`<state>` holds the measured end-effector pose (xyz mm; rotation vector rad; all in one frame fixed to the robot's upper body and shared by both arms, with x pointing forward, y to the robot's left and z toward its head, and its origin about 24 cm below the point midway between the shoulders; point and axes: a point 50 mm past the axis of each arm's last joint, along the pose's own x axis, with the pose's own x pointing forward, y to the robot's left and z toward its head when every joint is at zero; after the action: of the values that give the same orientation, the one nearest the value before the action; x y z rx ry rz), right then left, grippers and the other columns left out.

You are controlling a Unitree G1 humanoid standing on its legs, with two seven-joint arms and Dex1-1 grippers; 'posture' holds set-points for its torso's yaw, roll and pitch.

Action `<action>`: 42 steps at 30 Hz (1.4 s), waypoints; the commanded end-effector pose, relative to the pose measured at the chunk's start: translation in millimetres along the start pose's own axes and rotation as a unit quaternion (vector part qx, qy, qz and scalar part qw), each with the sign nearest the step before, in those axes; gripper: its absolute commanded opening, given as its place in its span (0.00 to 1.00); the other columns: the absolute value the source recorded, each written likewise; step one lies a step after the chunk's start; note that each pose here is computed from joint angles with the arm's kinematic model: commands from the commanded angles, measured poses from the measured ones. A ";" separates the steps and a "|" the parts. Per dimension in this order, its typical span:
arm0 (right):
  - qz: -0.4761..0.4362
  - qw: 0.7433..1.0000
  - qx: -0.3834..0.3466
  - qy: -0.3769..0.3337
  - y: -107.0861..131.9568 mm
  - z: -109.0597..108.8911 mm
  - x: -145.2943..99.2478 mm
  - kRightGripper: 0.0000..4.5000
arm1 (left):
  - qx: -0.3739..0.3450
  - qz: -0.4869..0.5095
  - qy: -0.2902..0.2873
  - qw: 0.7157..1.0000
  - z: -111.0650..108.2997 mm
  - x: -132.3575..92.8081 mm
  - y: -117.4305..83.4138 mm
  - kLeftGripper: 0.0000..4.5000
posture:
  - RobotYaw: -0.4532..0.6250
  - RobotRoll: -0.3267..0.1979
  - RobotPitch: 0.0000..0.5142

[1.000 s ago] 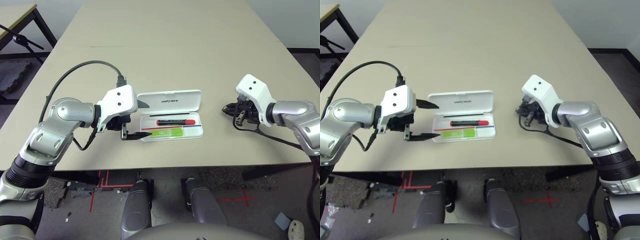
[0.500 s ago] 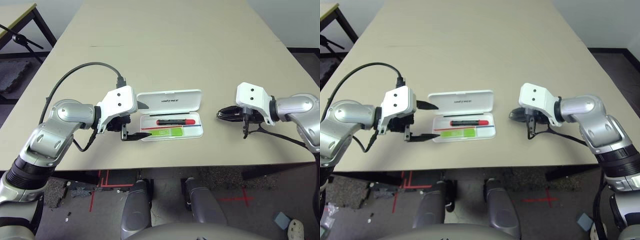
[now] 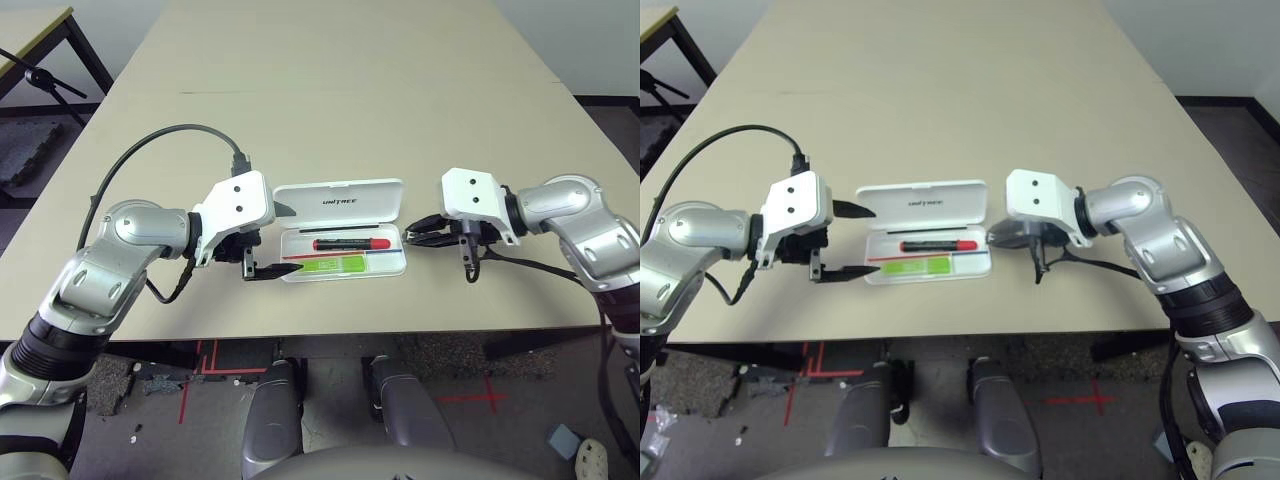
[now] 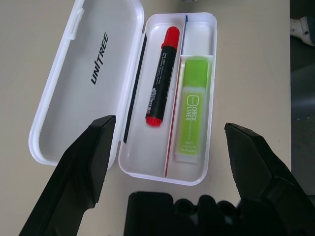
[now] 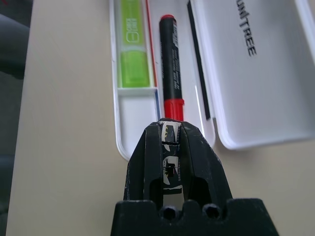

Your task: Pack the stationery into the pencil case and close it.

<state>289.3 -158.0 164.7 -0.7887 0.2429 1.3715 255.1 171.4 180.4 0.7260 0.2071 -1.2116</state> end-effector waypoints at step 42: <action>-0.011 0.993 0.113 0.009 4.3 -24.8 -41.9 0.99 | 0.006 0.025 0.034 0.999 -7.0 -12.6 5.8 1.00 | 0.37 0.62 0.26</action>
<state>286.2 -198.2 169.5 -0.6683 0.3712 1.2887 257.9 182.1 184.1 0.7656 0.2242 -1.1504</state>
